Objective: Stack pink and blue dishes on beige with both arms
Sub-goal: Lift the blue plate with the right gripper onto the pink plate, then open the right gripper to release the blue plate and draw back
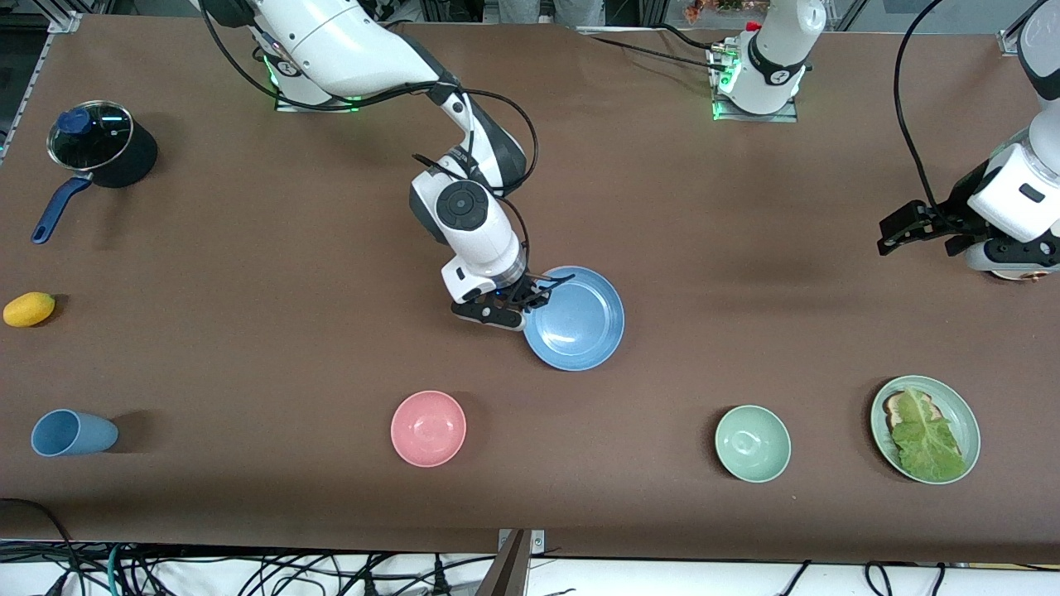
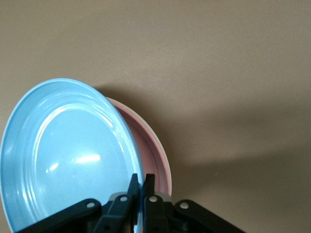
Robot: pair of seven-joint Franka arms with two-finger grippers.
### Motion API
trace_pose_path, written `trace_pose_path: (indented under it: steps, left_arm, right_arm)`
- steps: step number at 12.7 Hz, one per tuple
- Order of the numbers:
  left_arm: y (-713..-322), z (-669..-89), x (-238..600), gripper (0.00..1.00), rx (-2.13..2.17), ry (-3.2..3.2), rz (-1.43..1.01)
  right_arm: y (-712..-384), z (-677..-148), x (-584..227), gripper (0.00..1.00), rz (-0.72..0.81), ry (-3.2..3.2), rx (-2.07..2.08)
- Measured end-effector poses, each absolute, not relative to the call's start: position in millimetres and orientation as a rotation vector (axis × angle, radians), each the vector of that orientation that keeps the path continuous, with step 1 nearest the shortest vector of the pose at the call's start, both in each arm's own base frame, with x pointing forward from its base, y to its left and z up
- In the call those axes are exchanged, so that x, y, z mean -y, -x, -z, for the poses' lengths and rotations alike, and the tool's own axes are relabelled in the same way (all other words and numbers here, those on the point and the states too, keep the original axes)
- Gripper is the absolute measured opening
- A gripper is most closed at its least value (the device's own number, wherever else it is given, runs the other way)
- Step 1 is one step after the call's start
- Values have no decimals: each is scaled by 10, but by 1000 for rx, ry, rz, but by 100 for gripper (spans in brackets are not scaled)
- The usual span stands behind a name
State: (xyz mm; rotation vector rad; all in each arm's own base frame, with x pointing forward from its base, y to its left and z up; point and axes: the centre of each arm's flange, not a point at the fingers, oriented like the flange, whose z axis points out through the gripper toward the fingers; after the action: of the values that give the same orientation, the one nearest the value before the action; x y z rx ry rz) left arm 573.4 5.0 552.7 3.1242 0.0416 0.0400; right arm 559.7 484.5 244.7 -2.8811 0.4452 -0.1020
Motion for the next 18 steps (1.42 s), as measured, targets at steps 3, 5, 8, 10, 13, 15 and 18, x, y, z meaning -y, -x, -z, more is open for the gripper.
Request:
trace_pose_path:
  steps: [3,5,8,10,13,15,18]
  left_arm:
    - [-5734,-5528,-93,100,-53,-3124,-40]
    - [-5734,-5529,-94,100,-53,-3124,-40]
    - [-5734,-5529,-93,100,-53,-3124,-41]
    - [-5734,-5529,-85,100,-51,-3124,-40]
    - [-5734,-5528,-84,100,-51,-3124,-40]
    - [-5734,-5528,-84,100,-51,-3124,-40]
    - [-5734,-5528,-84,100,-51,-3124,-40]
  right_arm:
    - [-5603,-2445,-4841,5,103,2878,-459]
    - [-5604,-2440,-4838,10,102,2878,-464]
    - [-5607,-2401,-4827,44,97,2881,-478]
    - [-5615,-2403,-4817,66,95,2880,-506]
    - [-5805,-2570,-4589,99,112,2945,-526]
    - [-6017,-2906,-4243,100,132,3029,-447]
    - [-6359,-3454,-3462,100,161,3147,-341]
